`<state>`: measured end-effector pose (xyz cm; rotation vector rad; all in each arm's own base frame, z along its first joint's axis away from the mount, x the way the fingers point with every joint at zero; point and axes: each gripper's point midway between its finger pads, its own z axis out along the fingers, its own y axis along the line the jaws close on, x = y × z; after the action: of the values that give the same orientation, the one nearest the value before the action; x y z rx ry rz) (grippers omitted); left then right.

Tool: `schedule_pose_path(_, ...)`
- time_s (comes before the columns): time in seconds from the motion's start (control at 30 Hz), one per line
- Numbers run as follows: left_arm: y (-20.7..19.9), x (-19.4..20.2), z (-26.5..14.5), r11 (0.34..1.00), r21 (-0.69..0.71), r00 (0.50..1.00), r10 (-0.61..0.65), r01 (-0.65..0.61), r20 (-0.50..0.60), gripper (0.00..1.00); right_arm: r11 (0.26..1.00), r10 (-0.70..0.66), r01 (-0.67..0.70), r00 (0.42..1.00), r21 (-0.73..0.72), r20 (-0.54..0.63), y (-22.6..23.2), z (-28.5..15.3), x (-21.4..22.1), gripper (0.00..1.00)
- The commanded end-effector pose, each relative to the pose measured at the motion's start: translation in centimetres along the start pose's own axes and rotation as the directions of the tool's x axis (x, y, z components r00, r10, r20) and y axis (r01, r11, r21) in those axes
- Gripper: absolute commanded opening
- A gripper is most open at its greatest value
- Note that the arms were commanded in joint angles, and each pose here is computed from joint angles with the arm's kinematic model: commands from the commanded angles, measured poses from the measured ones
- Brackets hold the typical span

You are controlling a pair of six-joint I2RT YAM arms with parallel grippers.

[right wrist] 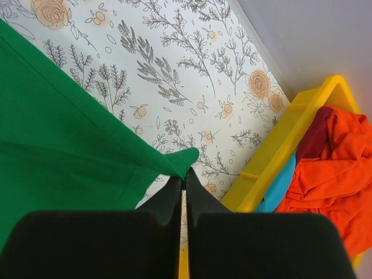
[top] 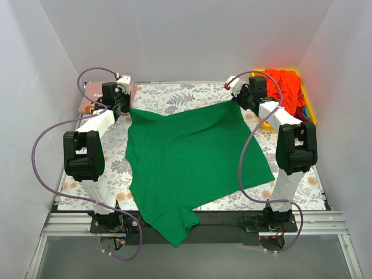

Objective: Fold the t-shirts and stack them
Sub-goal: Fold the tshirt

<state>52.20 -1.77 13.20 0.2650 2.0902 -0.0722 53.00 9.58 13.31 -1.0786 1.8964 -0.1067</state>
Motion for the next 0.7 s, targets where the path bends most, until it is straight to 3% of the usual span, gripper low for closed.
schedule_pose_path(0.0,-3.7,-0.3,-1.2,0.997,0.061,0.998,0.049,-0.047,-0.033,0.0,0.997,-0.016,0.015,1.0,0.074,0.022,-2.0,-0.3,-1.3,0.01)
schedule_pose_path(0.2,-7.3,3.5,-2.7,0.996,0.089,0.986,0.032,-0.018,-0.165,0.0,0.998,-0.017,0.016,1.0,0.06,0.018,-1.6,-0.2,-1.0,0.01)
schedule_pose_path(0.33,-6.5,5.6,-2.5,1.0,0.023,0.975,-0.002,0.008,-0.224,0.0,0.999,-0.014,0.013,1.0,0.044,0.012,-1.2,0.0,-0.9,0.01)
schedule_pose_path(0.47,-6.0,4.6,-3.0,1.0,-0.005,0.979,-0.02,0.019,-0.201,0.0,0.999,-0.028,0.028,1.0,0.043,0.002,-1.4,0.0,-0.8,0.01)
schedule_pose_path(0.67,-7.4,2.0,-7.6,0.997,0.078,0.987,0.006,0.006,-0.161,0.0,0.995,-0.086,0.087,0.996,0.054,-0.017,-1.7,-0.7,-0.6,0.01)
